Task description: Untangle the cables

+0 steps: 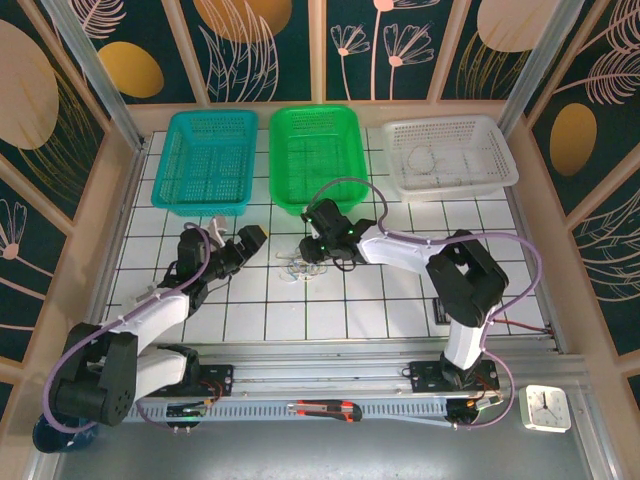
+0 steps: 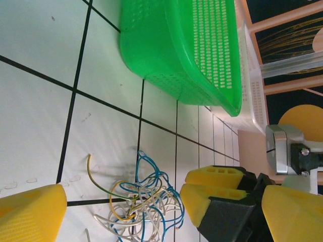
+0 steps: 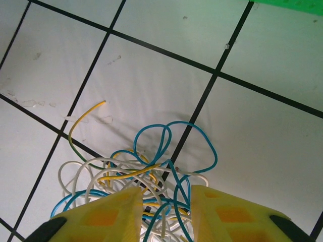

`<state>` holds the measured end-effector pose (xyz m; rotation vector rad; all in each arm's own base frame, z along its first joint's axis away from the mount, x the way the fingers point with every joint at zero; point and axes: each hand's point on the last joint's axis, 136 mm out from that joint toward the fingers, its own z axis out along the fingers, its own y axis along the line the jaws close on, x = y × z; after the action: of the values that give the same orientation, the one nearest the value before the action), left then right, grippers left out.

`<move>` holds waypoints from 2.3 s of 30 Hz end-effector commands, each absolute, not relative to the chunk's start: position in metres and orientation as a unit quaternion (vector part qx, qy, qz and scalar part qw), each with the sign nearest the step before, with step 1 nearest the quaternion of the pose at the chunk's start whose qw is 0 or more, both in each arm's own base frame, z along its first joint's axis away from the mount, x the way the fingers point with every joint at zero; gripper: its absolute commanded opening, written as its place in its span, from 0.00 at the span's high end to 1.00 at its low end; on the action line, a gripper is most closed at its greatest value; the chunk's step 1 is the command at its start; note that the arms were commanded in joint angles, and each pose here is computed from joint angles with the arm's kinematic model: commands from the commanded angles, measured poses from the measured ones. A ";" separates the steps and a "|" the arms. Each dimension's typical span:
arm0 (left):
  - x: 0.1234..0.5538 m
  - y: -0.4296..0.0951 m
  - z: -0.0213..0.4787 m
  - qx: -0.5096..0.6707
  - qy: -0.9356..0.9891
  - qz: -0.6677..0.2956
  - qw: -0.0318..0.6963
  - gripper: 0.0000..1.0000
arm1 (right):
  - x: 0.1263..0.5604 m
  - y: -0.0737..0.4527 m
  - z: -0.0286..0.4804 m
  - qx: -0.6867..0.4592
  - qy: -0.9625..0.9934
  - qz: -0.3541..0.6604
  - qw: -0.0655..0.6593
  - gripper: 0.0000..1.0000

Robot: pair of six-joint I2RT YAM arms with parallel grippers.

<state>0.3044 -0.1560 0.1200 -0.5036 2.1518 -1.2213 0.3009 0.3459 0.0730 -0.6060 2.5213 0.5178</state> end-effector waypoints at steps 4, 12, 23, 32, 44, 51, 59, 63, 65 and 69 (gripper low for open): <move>0.315 -0.166 0.142 -0.176 0.799 -0.479 0.320 0.01 | 0.301 0.349 0.065 -0.220 0.925 0.195 0.240 0.74; 0.317 -0.173 0.147 -0.168 0.798 -0.482 0.319 0.01 | 0.298 0.350 0.062 -0.224 0.925 0.198 0.235 0.91; 0.317 -0.176 0.141 -0.164 0.804 -0.477 0.314 0.01 | 0.301 0.352 0.124 -0.222 0.904 0.231 0.282 1.00; 0.315 -0.176 0.133 -0.159 0.810 -0.471 0.310 0.01 | 0.300 0.347 0.177 -0.191 0.878 0.297 0.322 1.00; 0.312 -0.170 0.125 -0.175 0.811 -0.461 0.314 0.01 | 0.264 0.377 0.127 -0.252 0.892 0.264 0.265 0.82; 0.311 -0.169 0.122 -0.180 0.812 -0.458 0.313 0.01 | 0.259 0.381 0.109 -0.257 0.902 0.238 0.253 0.70; 0.310 -0.165 0.124 -0.187 0.811 -0.453 0.320 0.01 | 0.231 0.388 0.092 -0.275 0.905 0.235 0.224 0.73; 0.310 -0.164 0.124 -0.187 0.811 -0.451 0.323 0.01 | 0.214 0.391 0.081 -0.280 0.907 0.227 0.216 0.73; 0.311 -0.164 0.124 -0.187 0.811 -0.451 0.323 0.01 | 0.213 0.392 0.077 -0.277 0.909 0.224 0.215 0.72; 0.311 -0.164 0.125 -0.187 0.810 -0.452 0.324 0.01 | 0.219 0.395 0.073 -0.270 0.911 0.216 0.223 0.70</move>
<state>0.3117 -0.1640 0.1211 -0.4939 2.1437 -1.1821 0.2109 0.3997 0.0838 -0.7976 2.4988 0.6587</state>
